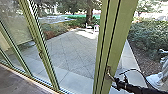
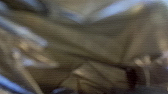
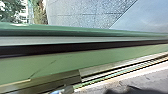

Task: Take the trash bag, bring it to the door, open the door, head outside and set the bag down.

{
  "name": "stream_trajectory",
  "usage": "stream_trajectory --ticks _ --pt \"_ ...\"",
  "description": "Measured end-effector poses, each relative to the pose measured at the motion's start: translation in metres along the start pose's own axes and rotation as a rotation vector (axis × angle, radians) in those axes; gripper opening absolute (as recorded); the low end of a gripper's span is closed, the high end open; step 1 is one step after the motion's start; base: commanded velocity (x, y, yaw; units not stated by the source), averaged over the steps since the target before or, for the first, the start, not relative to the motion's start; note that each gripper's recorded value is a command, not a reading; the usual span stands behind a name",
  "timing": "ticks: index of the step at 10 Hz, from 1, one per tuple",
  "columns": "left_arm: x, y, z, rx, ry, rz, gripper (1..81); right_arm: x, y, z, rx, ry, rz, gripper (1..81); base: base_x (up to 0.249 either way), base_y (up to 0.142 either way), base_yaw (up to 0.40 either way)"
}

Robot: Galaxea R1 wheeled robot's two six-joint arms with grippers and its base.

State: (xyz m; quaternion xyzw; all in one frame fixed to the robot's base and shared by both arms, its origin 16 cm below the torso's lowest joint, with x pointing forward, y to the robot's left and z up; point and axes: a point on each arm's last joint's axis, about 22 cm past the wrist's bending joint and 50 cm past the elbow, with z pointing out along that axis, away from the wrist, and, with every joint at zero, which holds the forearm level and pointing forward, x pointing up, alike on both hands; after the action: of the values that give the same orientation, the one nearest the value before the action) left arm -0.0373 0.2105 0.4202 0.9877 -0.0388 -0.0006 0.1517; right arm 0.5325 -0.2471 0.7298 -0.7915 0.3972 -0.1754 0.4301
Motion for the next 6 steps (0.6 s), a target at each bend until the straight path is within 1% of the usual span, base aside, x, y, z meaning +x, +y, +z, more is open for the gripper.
stream_trajectory --ticks 1,3,4,5,6 --pt "-0.001 -0.001 0.0 0.002 0.0 0.0 1.0 0.002 0.0 0.0 -0.026 -0.011 -0.016 81.1 0.0 0.0 0.0" --pt "-0.005 -0.001 -0.001 0.001 -0.003 -0.001 1.0 0.005 -0.001 0.0 -0.06 -0.022 -0.04 81.1 0.0 0.0 0.0" --pt "-0.005 -0.001 -0.001 0.002 -0.002 -0.001 1.0 0.007 -0.001 0.001 -0.066 -0.02 -0.044 81.1 0.0 0.0 0.0" --pt "-0.004 -0.001 -0.001 0.002 -0.002 -0.001 1.0 0.009 -0.002 0.004 -0.067 -0.015 -0.043 81.1 0.089 0.0 0.0" --pt "-0.012 0.0 -0.001 0.001 -0.01 -0.003 1.0 0.008 0.0 0.004 -0.073 -0.014 -0.041 81.1 0.094 0.0 0.0"
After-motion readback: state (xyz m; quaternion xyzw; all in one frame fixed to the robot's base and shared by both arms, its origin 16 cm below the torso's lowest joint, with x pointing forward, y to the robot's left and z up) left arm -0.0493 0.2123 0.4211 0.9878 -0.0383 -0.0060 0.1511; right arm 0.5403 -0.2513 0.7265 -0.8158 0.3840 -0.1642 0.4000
